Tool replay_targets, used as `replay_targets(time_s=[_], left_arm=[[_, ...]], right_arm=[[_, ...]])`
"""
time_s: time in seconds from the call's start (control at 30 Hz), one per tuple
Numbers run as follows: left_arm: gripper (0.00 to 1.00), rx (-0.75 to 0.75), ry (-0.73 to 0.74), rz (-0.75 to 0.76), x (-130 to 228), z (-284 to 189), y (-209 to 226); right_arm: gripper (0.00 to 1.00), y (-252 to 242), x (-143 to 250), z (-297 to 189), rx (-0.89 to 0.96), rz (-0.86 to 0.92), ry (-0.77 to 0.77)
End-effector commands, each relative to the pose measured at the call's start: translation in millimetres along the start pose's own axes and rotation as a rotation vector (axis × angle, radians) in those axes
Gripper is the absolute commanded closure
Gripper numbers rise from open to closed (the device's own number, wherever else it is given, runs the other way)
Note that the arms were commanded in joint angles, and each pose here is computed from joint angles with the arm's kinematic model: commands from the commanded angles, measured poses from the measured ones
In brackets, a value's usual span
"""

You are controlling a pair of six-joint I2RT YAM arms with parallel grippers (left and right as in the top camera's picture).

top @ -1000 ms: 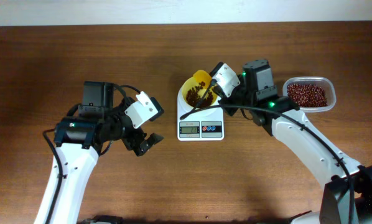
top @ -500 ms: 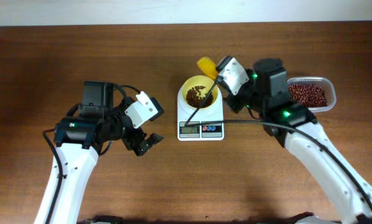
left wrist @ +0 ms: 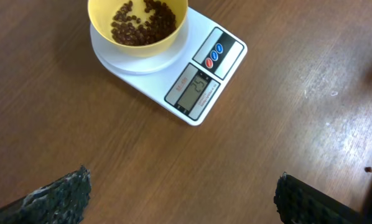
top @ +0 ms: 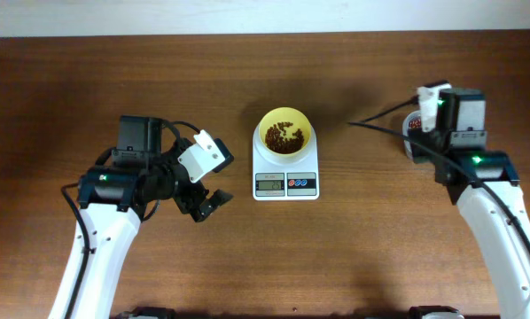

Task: Scoop item into bowl and weigh 50g on scale
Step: 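Move the empty scoop back to the bean tub with the right gripper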

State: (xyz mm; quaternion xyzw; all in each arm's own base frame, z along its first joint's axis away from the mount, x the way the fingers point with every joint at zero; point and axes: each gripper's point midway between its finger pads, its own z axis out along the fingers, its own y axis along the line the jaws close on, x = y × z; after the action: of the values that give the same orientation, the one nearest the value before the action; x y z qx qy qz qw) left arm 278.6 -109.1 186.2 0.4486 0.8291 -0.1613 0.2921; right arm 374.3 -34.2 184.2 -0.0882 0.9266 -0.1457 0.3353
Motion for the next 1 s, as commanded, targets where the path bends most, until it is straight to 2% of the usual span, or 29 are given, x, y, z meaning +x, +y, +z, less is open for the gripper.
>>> replay_targets(time_s=[0.0, 0.03, 0.1, 0.13, 0.17, 0.57, 0.67, 0.87, 0.97], left_arm=[[0.01, 0.002, 0.002, 0.006, 2, 0, 0], [0.01, 0.002, 0.002, 0.006, 2, 0, 0], [0.01, 0.002, 0.002, 0.006, 2, 0, 0], [0.01, 0.002, 0.002, 0.006, 2, 0, 0], [0.01, 0.002, 0.001, 0.006, 2, 0, 0], [0.01, 0.002, 0.002, 0.006, 2, 0, 0], [0.01, 0.002, 0.002, 0.006, 2, 0, 0], [0.01, 0.002, 0.002, 0.006, 2, 0, 0], [0.01, 0.002, 0.002, 0.006, 2, 0, 0]], right_arm=[[0.96, -5, 25, -4, 0.000, 0.082, 0.096], [0.96, -3, 32, -6, 0.011, 0.365, 0.120], [0.96, -2, 38, -10, 0.025, 0.639, 0.144], [0.96, 3, 39, -10, 0.007, 0.748, 0.157], [0.96, 7, 40, -11, -0.010, 0.768, 0.166], [0.96, 19, 63, -12, -0.030, 0.747, 0.283], [0.96, 19, 64, -12, -0.035, 0.682, 0.281], [0.96, 23, 70, -2, -0.033, 0.669, 0.320], [0.96, 25, 73, 4, -0.043, 0.589, 0.337]])
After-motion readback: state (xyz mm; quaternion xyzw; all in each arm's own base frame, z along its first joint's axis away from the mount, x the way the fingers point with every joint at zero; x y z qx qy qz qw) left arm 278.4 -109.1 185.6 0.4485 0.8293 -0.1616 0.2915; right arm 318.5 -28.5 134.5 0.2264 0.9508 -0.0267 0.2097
